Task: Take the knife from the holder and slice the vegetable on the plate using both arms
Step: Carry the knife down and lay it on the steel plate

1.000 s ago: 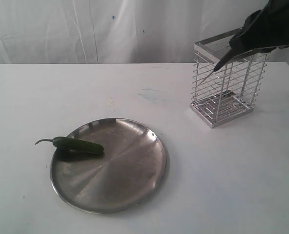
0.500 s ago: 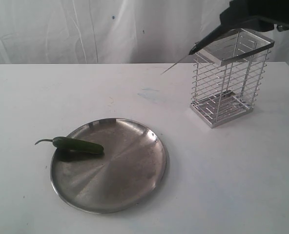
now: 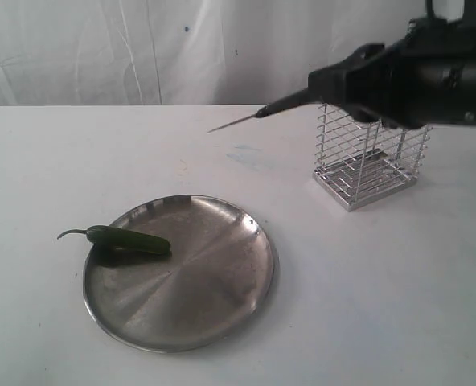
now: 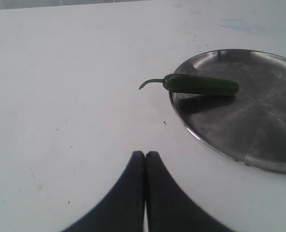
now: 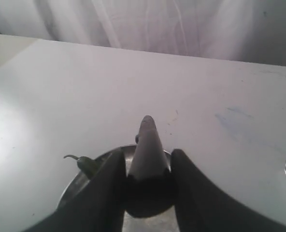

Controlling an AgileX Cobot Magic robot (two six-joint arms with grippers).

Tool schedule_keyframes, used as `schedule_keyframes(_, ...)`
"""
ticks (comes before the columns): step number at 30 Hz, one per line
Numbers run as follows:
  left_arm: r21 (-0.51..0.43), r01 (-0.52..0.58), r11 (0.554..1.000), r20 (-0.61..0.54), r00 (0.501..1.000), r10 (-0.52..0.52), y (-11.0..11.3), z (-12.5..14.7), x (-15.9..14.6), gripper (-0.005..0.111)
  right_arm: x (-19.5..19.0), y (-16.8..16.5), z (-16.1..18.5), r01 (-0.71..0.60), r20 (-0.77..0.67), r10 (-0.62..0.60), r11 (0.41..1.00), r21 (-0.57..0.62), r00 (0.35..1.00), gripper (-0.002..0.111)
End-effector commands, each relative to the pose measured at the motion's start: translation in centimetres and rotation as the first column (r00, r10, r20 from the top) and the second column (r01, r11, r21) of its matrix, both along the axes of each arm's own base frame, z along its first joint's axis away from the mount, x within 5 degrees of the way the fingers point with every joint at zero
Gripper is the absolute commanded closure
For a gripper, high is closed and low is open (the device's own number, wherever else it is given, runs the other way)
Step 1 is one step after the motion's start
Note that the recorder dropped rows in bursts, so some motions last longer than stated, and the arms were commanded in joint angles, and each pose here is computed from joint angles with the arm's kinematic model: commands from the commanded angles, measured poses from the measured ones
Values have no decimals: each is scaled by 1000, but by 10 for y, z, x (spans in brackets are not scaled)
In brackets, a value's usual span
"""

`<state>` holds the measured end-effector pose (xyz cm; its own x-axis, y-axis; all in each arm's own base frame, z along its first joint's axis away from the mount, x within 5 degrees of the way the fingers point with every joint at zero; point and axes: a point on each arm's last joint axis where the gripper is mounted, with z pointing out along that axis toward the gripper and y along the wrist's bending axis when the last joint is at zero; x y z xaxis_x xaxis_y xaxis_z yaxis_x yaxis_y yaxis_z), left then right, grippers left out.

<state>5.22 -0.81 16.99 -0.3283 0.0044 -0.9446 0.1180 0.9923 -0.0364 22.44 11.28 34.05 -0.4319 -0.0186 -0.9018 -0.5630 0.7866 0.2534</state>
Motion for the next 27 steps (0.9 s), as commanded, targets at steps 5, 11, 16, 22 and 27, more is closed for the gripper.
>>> schedule_keyframes(5, -3, -3, 1000, 2, 1000, 3, 0, -1, 0, 107, -18, 20, -40, 101, 56, -98, 993, -55, 994, 108)
schedule_keyframes(11, -3, -3, 1000, 2, 1000, 3, 0, -1, 0, 107, -31, 38, -41, 62, 106, -53, 994, -86, 993, 108)
schedule_keyframes(16, -3, -3, 1000, 2, 1000, 3, 0, -1, 0, 107, -45, 51, -44, 49, 193, -19, 987, -151, 981, 108)
schedule_keyframes(22, -3, -3, 1000, 2, 1000, 3, 0, -1, 0, 107, -49, 55, -43, 44, 207, -12, 987, -152, 978, 108)
schedule_keyframes(27, -3, -3, 1000, 2, 1000, 3, 0, -1, 0, 107, -51, 55, -49, 24, 210, 5, 990, -136, 978, 108)
